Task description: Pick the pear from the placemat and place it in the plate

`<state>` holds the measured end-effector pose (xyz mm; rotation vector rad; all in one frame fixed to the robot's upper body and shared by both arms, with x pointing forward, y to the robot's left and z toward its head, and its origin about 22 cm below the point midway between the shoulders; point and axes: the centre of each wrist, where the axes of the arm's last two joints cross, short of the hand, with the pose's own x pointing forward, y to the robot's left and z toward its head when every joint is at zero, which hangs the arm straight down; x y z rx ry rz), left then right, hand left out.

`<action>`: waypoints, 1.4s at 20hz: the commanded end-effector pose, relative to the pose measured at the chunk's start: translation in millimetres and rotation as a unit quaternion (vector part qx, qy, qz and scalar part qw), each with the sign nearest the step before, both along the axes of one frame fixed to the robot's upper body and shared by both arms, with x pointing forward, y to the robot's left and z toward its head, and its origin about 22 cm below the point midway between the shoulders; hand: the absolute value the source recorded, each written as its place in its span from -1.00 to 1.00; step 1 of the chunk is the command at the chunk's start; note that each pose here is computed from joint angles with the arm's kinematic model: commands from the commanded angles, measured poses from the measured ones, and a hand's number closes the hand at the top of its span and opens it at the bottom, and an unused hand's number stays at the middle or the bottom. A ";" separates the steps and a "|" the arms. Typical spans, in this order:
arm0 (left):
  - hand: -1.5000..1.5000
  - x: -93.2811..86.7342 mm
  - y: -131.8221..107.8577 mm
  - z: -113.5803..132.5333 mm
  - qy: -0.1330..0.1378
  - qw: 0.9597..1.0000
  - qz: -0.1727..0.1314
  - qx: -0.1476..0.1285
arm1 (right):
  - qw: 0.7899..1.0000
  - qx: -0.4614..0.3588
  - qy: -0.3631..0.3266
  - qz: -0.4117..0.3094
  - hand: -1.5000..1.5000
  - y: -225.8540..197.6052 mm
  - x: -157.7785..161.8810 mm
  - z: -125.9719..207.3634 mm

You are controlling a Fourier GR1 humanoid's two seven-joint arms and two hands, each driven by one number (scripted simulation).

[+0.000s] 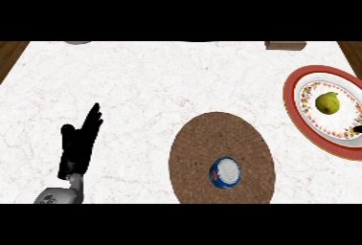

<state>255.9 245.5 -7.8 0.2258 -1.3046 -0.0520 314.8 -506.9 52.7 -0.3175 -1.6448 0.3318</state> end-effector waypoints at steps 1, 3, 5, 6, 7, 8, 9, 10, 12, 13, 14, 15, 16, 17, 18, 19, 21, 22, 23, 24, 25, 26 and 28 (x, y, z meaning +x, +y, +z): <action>0.00 4.4 8.3 3.3 0.002 1.000 0.005 -0.003 | 1.000 0.007 -0.010 0.024 -1.00 -9.9 -11.1 -2.2; 0.00 -8.6 -13.1 -11.4 -0.001 1.000 0.000 -0.004 | 1.000 0.007 -0.015 0.005 -1.00 -9.4 -19.4 -16.0; 0.00 -0.3 -13.6 4.7 -0.006 1.000 -0.005 -0.004 | 1.000 -0.001 -0.009 0.008 -1.00 -3.1 -9.0 -10.7; 0.00 1.0 4.1 -1.0 0.000 1.000 -0.004 0.006 | 1.000 -0.007 -0.010 0.011 -1.00 -17.5 -17.5 0.1; 0.00 2.1 13.2 8.9 0.002 1.000 -0.001 -0.008 | 1.000 -0.002 -0.012 0.000 -1.00 -12.7 -13.0 -1.4; 0.00 13.5 -8.2 0.0 -0.001 1.000 -0.011 -0.007 | 1.000 -0.007 -0.005 -0.004 -1.00 0.3 -11.1 -19.6; 0.00 -0.8 -8.9 -8.3 -0.001 1.000 0.002 0.007 | 1.000 -0.017 -0.011 -0.006 -1.00 -14.4 -21.5 -11.3; 0.00 17.9 4.0 2.1 0.004 1.000 0.008 0.004 | 1.000 -0.017 -0.007 -0.007 -1.00 -12.2 -23.4 -17.5; 0.00 -10.9 -4.4 2.1 0.002 1.000 0.000 -0.002 | 0.999 -0.020 0.005 -0.025 -1.00 -22.4 -29.2 -9.7; 0.00 -4.0 -19.1 5.9 0.000 1.000 -0.004 -0.001 | 1.000 -0.019 -0.008 -0.023 -1.00 -29.1 -28.6 3.2; 0.00 -0.2 -17.6 -5.9 -0.001 1.000 -0.005 0.004 | 0.999 -0.028 -0.001 -0.030 -1.00 -17.7 -27.0 -14.4; 0.00 -4.3 -1.3 -3.6 0.002 1.000 0.000 -0.006 | 0.999 -0.022 -0.001 -0.034 -1.00 -34.6 -42.7 -7.6; 0.00 -8.2 -5.1 -12.2 0.004 1.000 -0.001 -0.003 | 0.999 -0.025 0.000 -0.033 -1.00 -27.0 -37.4 -13.4; 0.00 6.5 0.4 -0.1 0.003 1.000 -0.003 0.000 | 0.999 -0.027 0.002 -0.024 -1.00 -27.1 -35.0 -9.8; 0.00 0.5 8.9 -4.9 0.005 1.000 -0.009 -0.001 | 0.999 -0.023 -0.004 -0.033 -1.00 -38.9 -41.3 2.3; 0.00 -11.5 -9.8 8.9 0.001 1.000 -0.010 -0.003 | 0.998 -0.034 -0.005 -0.052 -1.00 -28.1 -36.0 -9.8; 0.00 -11.7 -1.8 -3.1 -0.005 1.000 -0.010 -0.009 | 0.998 -0.045 0.001 -0.042 -1.00 -35.2 -43.9 -8.1; 0.00 -4.3 -3.0 3.2 -0.006 1.000 -0.006 -0.002 | 0.998 -0.041 0.000 -0.054 -1.00 -33.9 -43.4 -9.9; 0.00 -1.6 -7.4 7.8 -0.001 1.000 -0.009 -0.005 | 0.998 -0.033 0.000 -0.058 -1.00 -50.4 -60.8 -3.1; 0.00 -2.7 13.2 -3.6 0.001 1.000 -0.002 -0.002 | 0.998 -0.037 -0.007 -0.054 -1.00 -46.9 -54.0 -0.6; 0.00 -0.9 -19.4 15.8 -0.009 1.000 -0.013 -0.008 | 0.998 -0.031 -0.009 -0.061 -1.00 -42.7 -56.3 -11.4; 0.00 2.5 2.2 11.4 -0.009 1.000 -0.011 -0.007 | 0.997 -0.029 -0.015 -0.073 -1.00 -40.7 -45.7 -1.2; 0.00 -6.9 1.0 4.4 -0.004 1.000 -0.009 -0.001 | 0.997 -0.022 -0.016 -0.075 -1.00 -55.9 -63.4 3.9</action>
